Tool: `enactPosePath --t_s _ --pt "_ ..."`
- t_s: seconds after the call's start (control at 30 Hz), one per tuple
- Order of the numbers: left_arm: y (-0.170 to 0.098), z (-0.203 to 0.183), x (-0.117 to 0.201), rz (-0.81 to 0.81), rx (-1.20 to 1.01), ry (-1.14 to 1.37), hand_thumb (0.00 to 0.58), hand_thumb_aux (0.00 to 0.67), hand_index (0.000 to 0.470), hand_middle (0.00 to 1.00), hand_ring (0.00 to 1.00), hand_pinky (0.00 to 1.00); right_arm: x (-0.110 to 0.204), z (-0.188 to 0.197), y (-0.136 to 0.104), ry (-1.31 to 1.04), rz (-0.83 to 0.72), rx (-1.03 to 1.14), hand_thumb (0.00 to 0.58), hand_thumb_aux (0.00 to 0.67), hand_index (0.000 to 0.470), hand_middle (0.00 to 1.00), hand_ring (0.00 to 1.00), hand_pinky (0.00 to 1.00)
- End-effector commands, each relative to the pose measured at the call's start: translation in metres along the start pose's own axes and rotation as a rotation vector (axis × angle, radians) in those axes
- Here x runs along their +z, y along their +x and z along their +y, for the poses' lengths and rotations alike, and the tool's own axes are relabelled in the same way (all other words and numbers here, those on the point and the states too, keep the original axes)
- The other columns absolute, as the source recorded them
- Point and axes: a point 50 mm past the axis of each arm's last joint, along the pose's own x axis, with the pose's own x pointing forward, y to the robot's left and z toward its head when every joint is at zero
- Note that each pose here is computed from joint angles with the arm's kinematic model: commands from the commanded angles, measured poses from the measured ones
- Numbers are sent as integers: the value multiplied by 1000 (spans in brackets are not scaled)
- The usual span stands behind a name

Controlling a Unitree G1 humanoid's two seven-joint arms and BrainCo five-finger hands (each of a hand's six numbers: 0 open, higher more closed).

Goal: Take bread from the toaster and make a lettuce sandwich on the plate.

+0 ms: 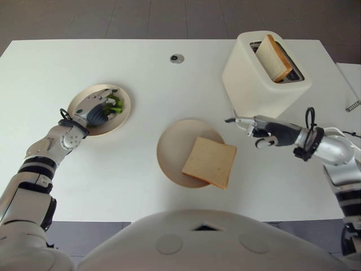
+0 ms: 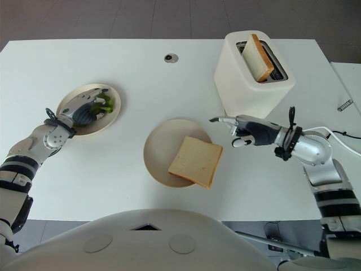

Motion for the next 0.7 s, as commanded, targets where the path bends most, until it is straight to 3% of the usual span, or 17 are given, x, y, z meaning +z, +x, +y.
enactPosePath --t_s 0.03,0.07,0.13,0.17,0.2,0.27,0.43,0.5,0.53,0.57,0.6,0.63,0.7 --pt "0 -4 1 -4 -31 13 580 670 470 0 0 0 1 9 -12 20 14 85 5 3 2 961 961 961" --pt "1 -3 2 -5 -31 14 580 670 470 0 0 0 -3 11 -16 32 32 96 104 63 44 953 953 953" --pt "1 -3 2 -5 -31 15 580 670 470 0 0 0 -10 13 -22 56 72 98 0 0 0 949 949 949" --pt "2 -3 2 -5 -31 16 580 670 470 0 0 0 -13 13 -25 62 84 94 0 0 0 929 929 929" --pt "2 -3 2 -6 -32 15 580 670 470 0 0 0 -15 12 -27 68 91 88 0 0 0 757 757 757" --pt "4 -2 3 -11 -33 15 580 670 470 0 0 0 -18 13 -32 86 99 85 0 0 0 106 106 106" --pt "5 -2 4 -15 -33 15 580 670 470 0 0 0 -25 13 -44 131 119 95 0 0 0 133 133 133" --pt "6 -2 5 -18 -34 15 580 670 470 0 0 0 -27 14 -44 151 116 104 120 74 52 149 149 149" --pt "6 -2 5 -18 -35 15 580 670 470 0 0 0 -28 15 -44 160 114 107 363 260 182 176 176 176" --pt "6 -1 5 -18 -35 15 580 670 470 0 0 0 -28 17 -43 168 106 112 466 373 262 212 212 212" --pt "6 -1 5 -18 -35 15 580 670 470 0 0 0 -28 18 -40 175 95 120 578 636 446 314 314 314" --pt "7 -1 5 -18 -36 15 580 670 470 0 0 0 -27 20 -38 180 82 128 580 670 470 412 412 412" --pt "7 -1 5 -18 -35 15 580 670 470 0 0 0 -24 23 -32 184 56 144 580 670 470 533 533 533"
